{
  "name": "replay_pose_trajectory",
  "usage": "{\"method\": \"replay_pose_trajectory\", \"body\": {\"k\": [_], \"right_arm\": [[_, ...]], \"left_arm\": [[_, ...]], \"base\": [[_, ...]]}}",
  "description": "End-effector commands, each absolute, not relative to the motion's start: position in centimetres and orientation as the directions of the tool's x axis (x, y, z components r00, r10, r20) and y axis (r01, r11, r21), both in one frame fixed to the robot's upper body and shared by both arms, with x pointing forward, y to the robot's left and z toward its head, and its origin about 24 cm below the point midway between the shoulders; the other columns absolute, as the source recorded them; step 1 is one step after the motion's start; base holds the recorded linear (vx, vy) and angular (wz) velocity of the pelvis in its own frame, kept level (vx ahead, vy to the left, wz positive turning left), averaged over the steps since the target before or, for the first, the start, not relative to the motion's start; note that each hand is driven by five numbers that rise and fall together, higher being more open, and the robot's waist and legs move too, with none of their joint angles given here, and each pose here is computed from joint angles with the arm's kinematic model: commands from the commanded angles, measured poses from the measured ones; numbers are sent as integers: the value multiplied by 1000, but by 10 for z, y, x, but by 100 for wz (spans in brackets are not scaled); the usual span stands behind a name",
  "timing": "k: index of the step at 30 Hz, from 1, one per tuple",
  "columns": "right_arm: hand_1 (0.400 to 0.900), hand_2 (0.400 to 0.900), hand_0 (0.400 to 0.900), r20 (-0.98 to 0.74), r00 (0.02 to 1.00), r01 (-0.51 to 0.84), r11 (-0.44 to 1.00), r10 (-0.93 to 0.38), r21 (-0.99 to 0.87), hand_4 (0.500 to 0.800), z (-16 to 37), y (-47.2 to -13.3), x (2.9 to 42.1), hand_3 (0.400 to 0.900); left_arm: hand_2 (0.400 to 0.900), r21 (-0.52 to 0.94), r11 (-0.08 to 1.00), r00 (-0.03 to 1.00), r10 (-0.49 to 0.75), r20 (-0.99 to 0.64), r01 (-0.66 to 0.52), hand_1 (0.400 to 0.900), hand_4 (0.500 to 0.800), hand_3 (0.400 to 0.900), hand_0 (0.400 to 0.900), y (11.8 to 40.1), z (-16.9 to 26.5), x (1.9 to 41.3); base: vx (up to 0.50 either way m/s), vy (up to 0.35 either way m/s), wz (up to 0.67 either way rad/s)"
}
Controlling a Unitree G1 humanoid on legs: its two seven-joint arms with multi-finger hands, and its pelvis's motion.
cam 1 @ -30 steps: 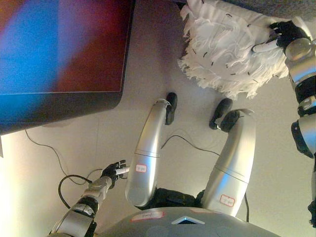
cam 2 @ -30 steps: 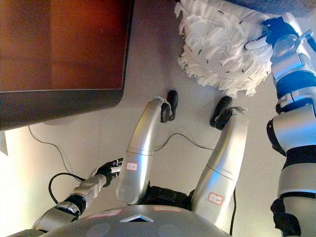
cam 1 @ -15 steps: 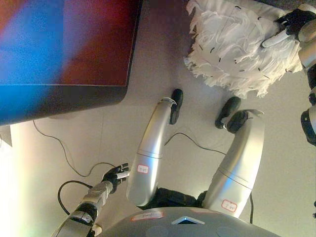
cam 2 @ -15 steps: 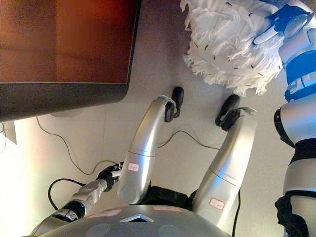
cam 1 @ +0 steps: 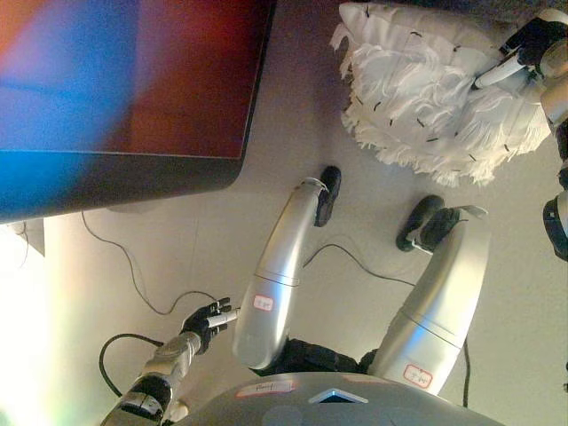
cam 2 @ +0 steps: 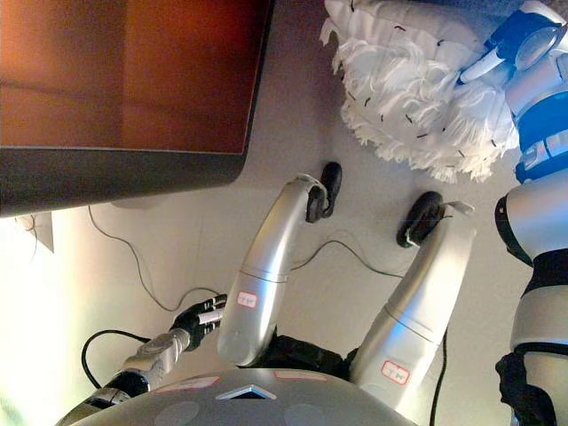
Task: Pick up the pillow and put it on the sofa.
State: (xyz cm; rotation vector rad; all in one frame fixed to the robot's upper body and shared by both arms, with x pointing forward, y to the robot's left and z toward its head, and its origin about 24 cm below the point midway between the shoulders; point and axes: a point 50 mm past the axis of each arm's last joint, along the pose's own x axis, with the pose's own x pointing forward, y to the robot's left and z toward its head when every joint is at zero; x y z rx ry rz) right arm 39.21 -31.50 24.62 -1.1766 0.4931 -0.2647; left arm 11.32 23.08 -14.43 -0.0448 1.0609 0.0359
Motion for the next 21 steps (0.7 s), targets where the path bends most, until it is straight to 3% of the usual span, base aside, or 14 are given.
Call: {"method": "replay_pose_trajectory", "body": {"k": [1, 5, 13, 21], "right_arm": [[400, 400, 400, -187, 925, -37, 411, -332, -911, 500, 259, -293, 401, 400], [400, 400, 400, -208, 941, -62, 467, -268, -882, 500, 235, -283, 405, 400], [400, 400, 400, -118, 985, -63, 383, -123, -922, 500, 222, -253, 411, 400], [400, 400, 400, -180, 983, -157, 407, -19, -900, 500, 178, -245, 400, 400]], "left_arm": [[900, 131, 989, 349, 148, -925, -73, 900, 800, 900, 900, 258, -153, 70], [900, 163, 982, 330, 185, -926, -93, 900, 800, 900, 900, 259, -154, 73], [900, 111, 984, 374, 157, -914, -142, 900, 800, 900, 900, 250, -149, 113], [900, 155, 982, 368, 183, -912, -105, 900, 800, 900, 900, 262, -137, 139]], "base": [[79, -63, -4], [81, -62, -12], [-25, -21, -21], [117, -48, -5]]}}
